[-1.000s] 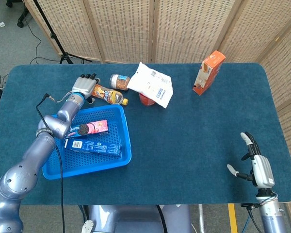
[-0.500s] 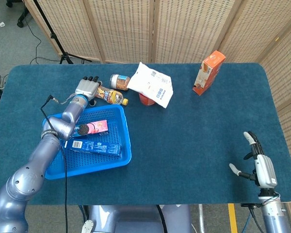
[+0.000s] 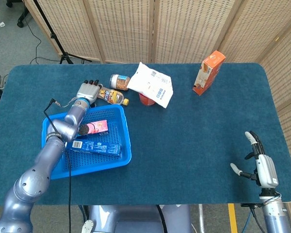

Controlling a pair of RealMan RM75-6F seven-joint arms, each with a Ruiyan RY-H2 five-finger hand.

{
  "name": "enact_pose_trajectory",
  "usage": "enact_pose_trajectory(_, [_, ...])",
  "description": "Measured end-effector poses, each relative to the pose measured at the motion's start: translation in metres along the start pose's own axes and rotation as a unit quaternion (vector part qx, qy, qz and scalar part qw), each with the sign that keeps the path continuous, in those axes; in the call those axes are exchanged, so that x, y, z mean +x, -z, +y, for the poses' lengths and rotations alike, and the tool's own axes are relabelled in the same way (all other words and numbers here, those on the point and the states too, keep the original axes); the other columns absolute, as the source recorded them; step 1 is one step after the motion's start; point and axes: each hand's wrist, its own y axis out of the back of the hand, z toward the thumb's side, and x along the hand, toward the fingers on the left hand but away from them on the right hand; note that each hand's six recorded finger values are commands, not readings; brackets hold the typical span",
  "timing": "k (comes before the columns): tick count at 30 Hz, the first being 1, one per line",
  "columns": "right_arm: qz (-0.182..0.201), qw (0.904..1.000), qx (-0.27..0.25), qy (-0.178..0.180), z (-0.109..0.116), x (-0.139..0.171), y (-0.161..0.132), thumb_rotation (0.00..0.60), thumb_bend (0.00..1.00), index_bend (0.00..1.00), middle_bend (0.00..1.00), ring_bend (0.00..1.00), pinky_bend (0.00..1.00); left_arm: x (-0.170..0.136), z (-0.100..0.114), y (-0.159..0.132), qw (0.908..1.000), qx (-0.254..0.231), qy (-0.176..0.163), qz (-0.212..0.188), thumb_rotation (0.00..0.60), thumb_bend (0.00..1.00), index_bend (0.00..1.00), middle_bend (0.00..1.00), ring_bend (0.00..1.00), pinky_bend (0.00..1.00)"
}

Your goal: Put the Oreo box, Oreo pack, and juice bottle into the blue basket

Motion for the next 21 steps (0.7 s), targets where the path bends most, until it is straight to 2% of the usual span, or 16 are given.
enact_pose_trajectory(8, [0.001,1.0,-0.001,0.0,0.0001,0.0002,-0.0002,0.6,0.23,0.0,0.0,0.0,0.46,0.0003,-0.0004,-0.0035,0.9999,-0.006,-0.01,-0.005,0.6,0.34,0.19,0.0,0.02,0.09])
enact_pose_trajectory(15, [0.007,1.0,-0.002,0.001,0.0003,0.0014,-0.0039,0.6,0.24,0.0,0.0,0.0,0.46,-0.0006,0.0031,-0.0043,0.9998,-0.003,-0.015,-0.01,0.6,0.35,0.29,0.09,0.12,0.16])
enact_pose_trajectory(21, [0.01,0.9999,-0.003,0.0,0.0,0.0017,-0.0055,0.6,0.24,0.0,0.0,0.0,0.46,-0.0016,0.0055,-0.0035,0.9998,0.0,-0.014,-0.013,0.6,0.35,0.33,0.14,0.16,0.2])
